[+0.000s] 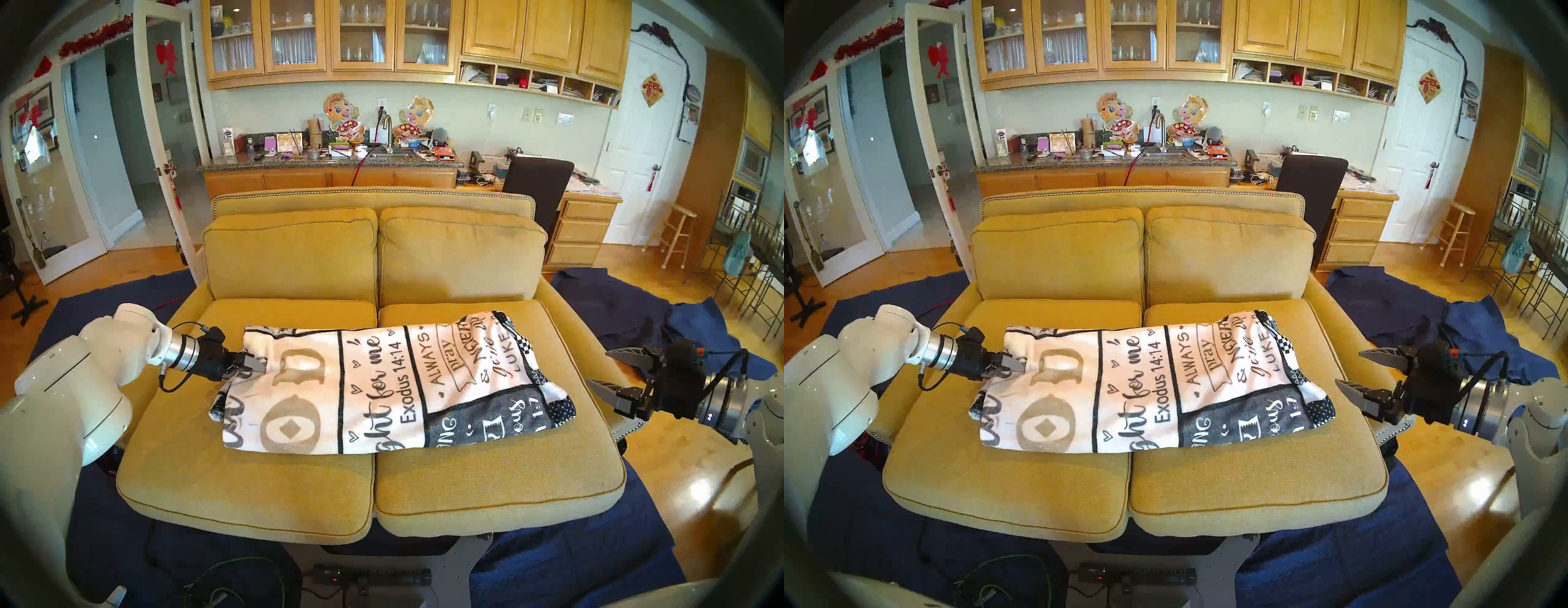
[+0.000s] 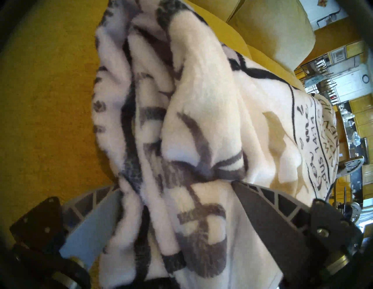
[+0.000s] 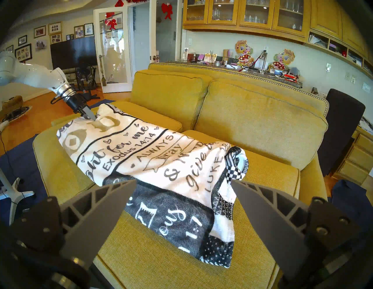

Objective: Fold the blanket in half twice

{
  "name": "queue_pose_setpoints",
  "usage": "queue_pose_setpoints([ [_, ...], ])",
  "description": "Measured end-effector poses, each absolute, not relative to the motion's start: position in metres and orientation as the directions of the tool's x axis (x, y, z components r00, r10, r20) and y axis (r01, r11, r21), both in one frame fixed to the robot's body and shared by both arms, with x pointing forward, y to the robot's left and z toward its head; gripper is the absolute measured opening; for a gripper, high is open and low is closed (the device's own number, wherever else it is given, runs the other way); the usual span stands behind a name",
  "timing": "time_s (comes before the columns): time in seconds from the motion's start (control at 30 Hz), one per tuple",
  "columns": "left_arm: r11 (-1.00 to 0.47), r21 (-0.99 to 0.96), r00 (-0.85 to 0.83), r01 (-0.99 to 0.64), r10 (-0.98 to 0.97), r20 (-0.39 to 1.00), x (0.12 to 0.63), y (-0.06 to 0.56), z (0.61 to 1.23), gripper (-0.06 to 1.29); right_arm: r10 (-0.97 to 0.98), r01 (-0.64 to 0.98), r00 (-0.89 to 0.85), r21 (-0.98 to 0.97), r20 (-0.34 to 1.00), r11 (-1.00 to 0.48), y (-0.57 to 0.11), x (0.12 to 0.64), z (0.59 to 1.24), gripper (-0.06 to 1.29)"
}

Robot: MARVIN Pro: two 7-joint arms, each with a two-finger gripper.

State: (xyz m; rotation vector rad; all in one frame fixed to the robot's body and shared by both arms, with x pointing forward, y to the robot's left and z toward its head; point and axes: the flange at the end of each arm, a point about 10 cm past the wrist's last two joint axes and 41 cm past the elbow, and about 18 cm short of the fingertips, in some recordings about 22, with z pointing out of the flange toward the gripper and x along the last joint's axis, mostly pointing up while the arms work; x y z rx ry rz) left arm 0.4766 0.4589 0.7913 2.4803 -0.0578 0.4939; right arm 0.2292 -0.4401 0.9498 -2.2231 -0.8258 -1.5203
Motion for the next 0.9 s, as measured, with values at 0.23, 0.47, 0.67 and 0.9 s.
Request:
queue_pose_setpoints([
  [0.23,-0.821,0.559,0.935,-0.115,0.1,0.339,0.4769,0.4585,0.7897,1.23,0.279,0.623,0.265,0.057,0.923,-0.78,-0.4401,0.2292,0.9499,1.22],
  [0.47,-0.825,0.562,0.938,-0.059,0.147,0.314,0.479,0.4582,0.7892,1.23,0.279,0.623,0.265,0.056,0.923,-0.78,-0.4401,0.2292,0.9499,1.22],
  [0.67,-0.825,0.565,0.937,-0.011,0.188,0.294,0.4786,0.46,0.7875,1.23,0.278,0.623,0.265,0.056,0.923,-0.78,-0.4401,0.2292,0.9499,1.22],
  [0.9,-0.817,0.577,0.936,0.029,0.224,0.271,0.4778,0.4589,0.7846,0.86,0.279,0.623,0.265,0.056,0.923,-0.78,-0.4401,0.2292,0.9498,1.22],
])
